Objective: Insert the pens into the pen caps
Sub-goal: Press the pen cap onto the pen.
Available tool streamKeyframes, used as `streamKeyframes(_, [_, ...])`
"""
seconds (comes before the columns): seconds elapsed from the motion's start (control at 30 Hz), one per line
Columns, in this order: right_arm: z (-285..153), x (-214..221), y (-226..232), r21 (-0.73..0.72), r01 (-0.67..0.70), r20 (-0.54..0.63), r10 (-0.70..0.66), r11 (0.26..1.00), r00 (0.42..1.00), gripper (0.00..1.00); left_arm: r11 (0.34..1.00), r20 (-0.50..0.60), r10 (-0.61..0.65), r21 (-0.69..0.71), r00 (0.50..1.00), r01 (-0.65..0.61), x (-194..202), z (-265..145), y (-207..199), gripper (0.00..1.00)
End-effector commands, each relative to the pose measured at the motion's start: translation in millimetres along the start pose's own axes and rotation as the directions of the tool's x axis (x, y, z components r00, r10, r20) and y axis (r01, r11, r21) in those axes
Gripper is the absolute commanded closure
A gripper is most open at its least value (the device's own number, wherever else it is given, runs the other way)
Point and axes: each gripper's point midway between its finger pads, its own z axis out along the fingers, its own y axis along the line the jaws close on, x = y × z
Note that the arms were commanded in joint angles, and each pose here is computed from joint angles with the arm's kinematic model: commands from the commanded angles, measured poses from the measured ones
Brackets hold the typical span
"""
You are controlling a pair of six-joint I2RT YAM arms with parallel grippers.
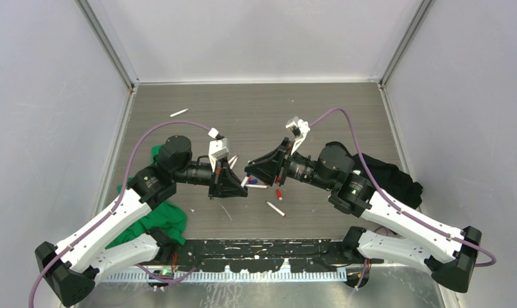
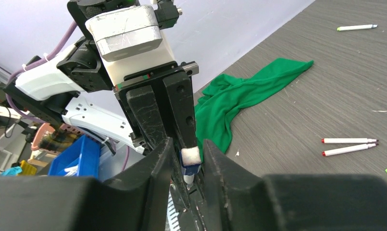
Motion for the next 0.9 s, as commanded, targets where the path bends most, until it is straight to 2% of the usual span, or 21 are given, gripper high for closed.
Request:
streamKeyframes(0.0, [-1,-28,21,-0.066,0.053,0.075,-0.048,0.996,0.996,0.69,0.996,0.059,0.070,0.043,0.996,-0.072,-27,-2,-15,1.00])
streamKeyframes(0.17, [-2,-14,20,-0.090,0.078,0.017,-0.077,0.993,0.997,0.96,0.996,0.072,0.073,0.046,0.995,-0.077,-30,-3,-17,1.00])
streamKeyframes(0.2, [-2,-10,20,-0.098,0.083,0.001,-0.083,0.992,0.997,0.99,0.996,0.074,0.072,0.047,0.995,-0.076,-30,-3,-17,1.00])
streamKeyframes(0.4, [-7,19,21,-0.155,0.075,-0.092,-0.090,0.985,0.992,0.99,0.995,0.106,0.086,0.047,0.991,-0.092,-38,-8,-23,1.00])
streamKeyframes(0.67, [-19,64,40,-0.330,-0.036,-0.260,-0.055,0.943,0.964,0.99,0.979,0.143,0.058,0.184,0.988,-0.084,-49,-13,-44,1.00])
streamKeyframes(0.87, [-26,82,39,-0.319,-0.082,-0.340,-0.033,0.944,0.940,1.00,0.980,0.149,0.060,0.177,0.987,-0.086,-51,-14,-43,1.00])
